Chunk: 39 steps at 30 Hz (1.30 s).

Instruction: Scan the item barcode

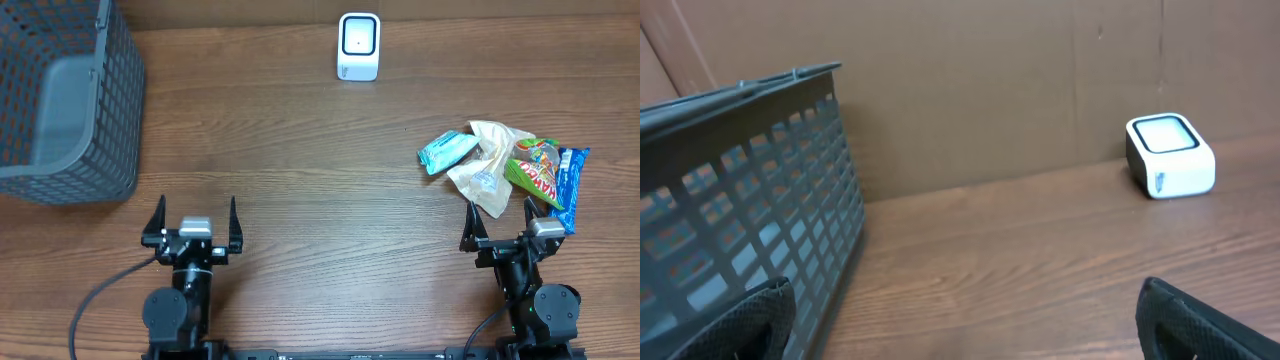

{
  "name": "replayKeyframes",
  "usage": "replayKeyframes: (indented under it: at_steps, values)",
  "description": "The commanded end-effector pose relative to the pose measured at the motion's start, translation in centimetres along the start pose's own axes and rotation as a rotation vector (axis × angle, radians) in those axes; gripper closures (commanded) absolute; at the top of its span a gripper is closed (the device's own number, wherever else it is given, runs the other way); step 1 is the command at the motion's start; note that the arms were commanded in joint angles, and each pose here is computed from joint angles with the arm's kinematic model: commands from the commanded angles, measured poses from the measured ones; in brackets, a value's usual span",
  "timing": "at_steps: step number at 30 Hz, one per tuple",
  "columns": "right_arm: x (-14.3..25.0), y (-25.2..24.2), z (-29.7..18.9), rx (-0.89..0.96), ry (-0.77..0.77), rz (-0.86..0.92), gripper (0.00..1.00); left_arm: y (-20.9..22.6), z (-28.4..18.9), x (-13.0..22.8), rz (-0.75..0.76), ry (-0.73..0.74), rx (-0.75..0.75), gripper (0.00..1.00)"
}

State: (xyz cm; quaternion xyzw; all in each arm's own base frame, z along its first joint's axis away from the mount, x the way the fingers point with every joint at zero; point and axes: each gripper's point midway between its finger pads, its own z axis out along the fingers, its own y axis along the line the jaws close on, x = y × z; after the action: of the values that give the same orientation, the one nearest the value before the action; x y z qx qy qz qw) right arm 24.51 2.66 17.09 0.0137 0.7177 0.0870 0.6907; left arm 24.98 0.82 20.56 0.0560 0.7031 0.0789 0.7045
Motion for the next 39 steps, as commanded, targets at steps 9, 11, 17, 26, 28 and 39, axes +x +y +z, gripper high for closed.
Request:
replayKeyframes:
  at_steps: [9,11,17,26,28,39]
  values:
    - [0.1,0.2,0.0,-0.011,-0.008,0.0,0.0,-0.2,-0.4,5.0,0.021,0.086,-0.017,0.0]
    - [0.1,0.2,0.0,-0.011,-0.008,0.0,0.0,-0.2,-0.4,5.0,0.021,0.085,-0.017,0.0]
    - [0.1,0.2,0.0,-0.011,-0.008,0.0,0.0,-0.2,-0.4,5.0,0.021,0.087,-0.017,0.0]
    - [0.1,0.2,0.0,-0.011,-0.008,0.0,0.0,-0.2,-0.4,5.0,0.021,0.088,-0.017,0.0]
    - [0.1,0.2,0.0,-0.011,-0.008,0.0,0.0,-0.2,-0.4,5.0,0.021,0.088,-0.017,0.0]
    - [0.1,0.2,0.0,-0.012,-0.008,0.0,0.0,-0.2,-0.4,5.0,0.021,0.088,-0.017,0.0]
